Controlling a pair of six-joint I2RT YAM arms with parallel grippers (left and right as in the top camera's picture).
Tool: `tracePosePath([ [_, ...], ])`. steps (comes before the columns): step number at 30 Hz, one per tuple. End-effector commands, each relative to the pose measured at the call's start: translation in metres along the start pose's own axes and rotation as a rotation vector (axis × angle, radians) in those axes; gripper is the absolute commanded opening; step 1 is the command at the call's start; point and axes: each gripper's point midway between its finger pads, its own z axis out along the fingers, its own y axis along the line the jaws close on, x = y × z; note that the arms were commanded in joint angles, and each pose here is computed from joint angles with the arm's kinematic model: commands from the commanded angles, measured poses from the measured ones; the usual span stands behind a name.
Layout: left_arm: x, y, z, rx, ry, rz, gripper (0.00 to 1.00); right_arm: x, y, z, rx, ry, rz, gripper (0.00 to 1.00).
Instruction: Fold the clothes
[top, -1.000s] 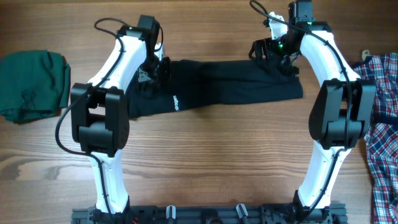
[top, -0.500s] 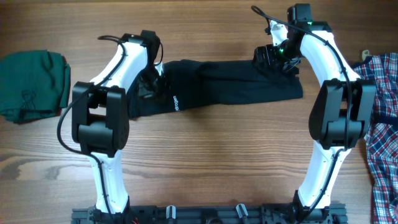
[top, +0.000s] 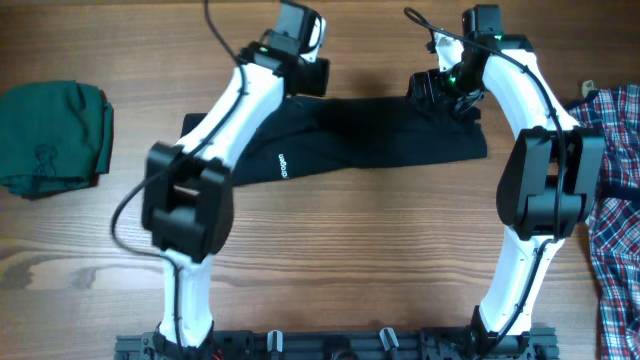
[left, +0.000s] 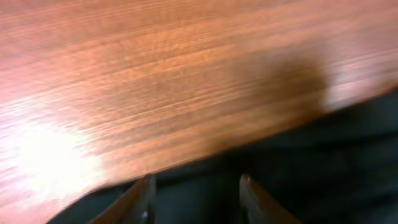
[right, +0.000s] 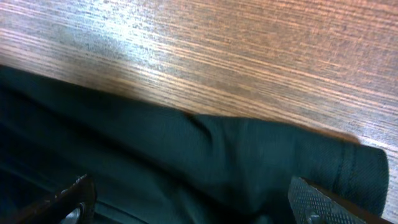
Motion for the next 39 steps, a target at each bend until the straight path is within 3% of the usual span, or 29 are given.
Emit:
tracePosePath([
  [1, 0.01, 0.01, 0.031, -0.029, 0.014, 0.029, 0.4, -0.008, 0.0, -0.016, 0.016, -0.034, 0.005, 1.0],
  [4, 0.018, 0.011, 0.034, -0.032, 0.044, 0.028, 0.38, -0.008, 0.0, -0.016, 0.016, -0.035, 0.005, 1.0],
  [6, 0.019, 0.011, 0.034, -0.032, 0.05, 0.027, 0.32, -0.008, 0.0, -0.016, 0.016, -0.036, 0.005, 1.0],
  [8, 0.02, 0.011, 0.029, -0.034, 0.059, 0.027, 0.52, -0.008, 0.0, -0.016, 0.016, -0.036, 0.005, 1.0],
  [10, 0.014, 0.009, 0.019, -0.032, 0.043, 0.029, 0.52, -0.008, 0.0, -0.016, 0.017, -0.036, 0.004, 1.0],
  [11, 0.008, 0.008, 0.011, -0.029, 0.023, 0.031, 0.5, -0.008, 0.0, -0.016, 0.017, -0.036, 0.004, 1.0],
  [13, -0.002, 0.005, -0.003, -0.021, -0.007, 0.088, 0.3, -0.008, 0.0, -0.016, 0.017, -0.036, 0.004, 1.0],
  [14, -0.002, 0.005, -0.007, -0.021, -0.004, 0.123, 0.26, -0.008, 0.0, -0.016, 0.017, -0.036, 0.005, 1.0],
  [20, 0.026, -0.018, -0.007, 0.065, 0.095, 0.345, 0.43, -0.01, 0.0, -0.016, 0.017, -0.042, 0.004, 1.0],
  [26, 0.042, -0.054, -0.01, 0.187, 0.127, 0.434, 0.5, -0.009, 0.0, -0.016, 0.017, -0.038, 0.004, 1.0],
  [35, 0.034, -0.03, -0.001, 0.03, 0.111, 0.454, 0.49, -0.009, 0.0, -0.016, 0.016, -0.036, 0.005, 1.0],
  [39, 0.028, -0.021, -0.001, -0.029, 0.095, 0.476, 0.39, -0.007, 0.001, -0.016, 0.016, -0.032, 0.006, 1.0],
])
